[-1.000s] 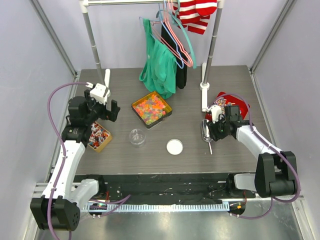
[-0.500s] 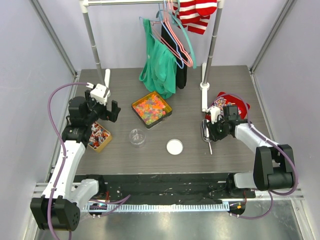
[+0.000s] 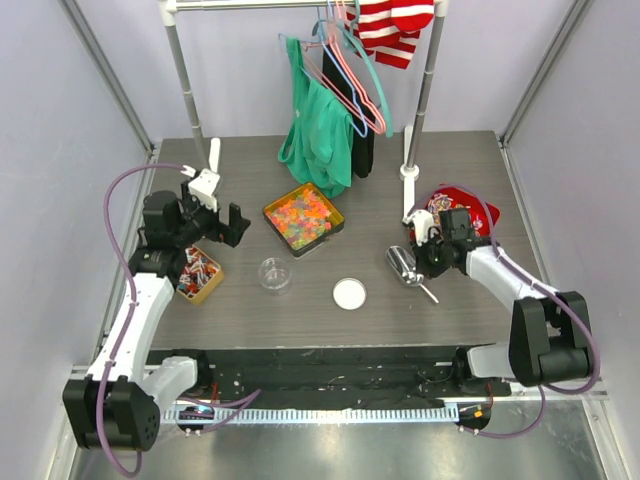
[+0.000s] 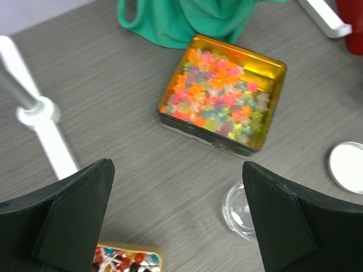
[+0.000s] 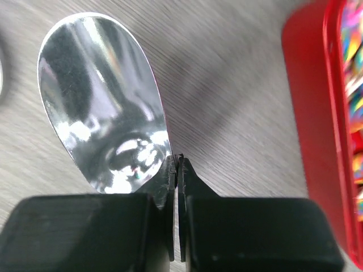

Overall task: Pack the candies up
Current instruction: Pick up the spatula from the center of the board.

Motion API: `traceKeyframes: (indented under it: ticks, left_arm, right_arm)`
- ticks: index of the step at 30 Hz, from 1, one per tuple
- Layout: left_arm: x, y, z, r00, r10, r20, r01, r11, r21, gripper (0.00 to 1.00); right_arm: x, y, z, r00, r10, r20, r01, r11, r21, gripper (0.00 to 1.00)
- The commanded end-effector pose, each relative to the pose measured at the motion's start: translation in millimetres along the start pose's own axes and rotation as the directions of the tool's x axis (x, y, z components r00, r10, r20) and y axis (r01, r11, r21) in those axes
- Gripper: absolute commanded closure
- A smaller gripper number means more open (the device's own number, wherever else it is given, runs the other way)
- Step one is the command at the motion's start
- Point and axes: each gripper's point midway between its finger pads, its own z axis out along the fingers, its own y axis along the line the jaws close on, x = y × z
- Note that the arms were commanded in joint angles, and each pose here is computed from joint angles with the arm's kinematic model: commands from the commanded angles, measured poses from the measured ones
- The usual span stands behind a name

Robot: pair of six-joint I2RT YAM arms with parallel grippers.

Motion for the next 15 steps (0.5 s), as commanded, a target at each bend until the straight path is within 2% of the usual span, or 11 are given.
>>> traceKeyframes:
  ticks: [1, 6, 9, 11, 15]
  left_arm:
    - [-13, -20, 13, 0.998, -0.067, 0.01, 0.064, 0.987, 0.148, 0.0]
    - [-10, -49, 23, 0.991, -0.121, -0.059, 0.133, 0.944, 0.302, 0.0]
    - [-6, -65, 24, 0.986, -0.142, -0.087, 0.165, 0.908, 0.386, 0.0]
    - [-2, -73, 24, 0.982, -0.152, -0.115, 0.187, 0.883, 0.431, 0.0]
    - [3, -90, 22, 0.975, -0.161, -0.153, 0.217, 0.833, 0.508, 0.0]
  right_arm:
    - [-67, 8, -33, 0.972, -0.18, 0.151, 0.162, 0.979, 0.124, 0.99]
    - [-138, 37, -66, 0.907, -0.297, 0.299, 0.233, 0.944, 0.232, 0.99]
    - [-170, 51, -73, 0.878, -0.35, 0.326, 0.267, 0.924, 0.275, 0.99]
    - [-176, 64, -60, 0.874, -0.391, 0.289, 0.32, 0.91, 0.263, 0.99]
    - [-192, 78, -51, 0.832, -0.507, 0.226, 0.419, 0.841, 0.343, 0.99]
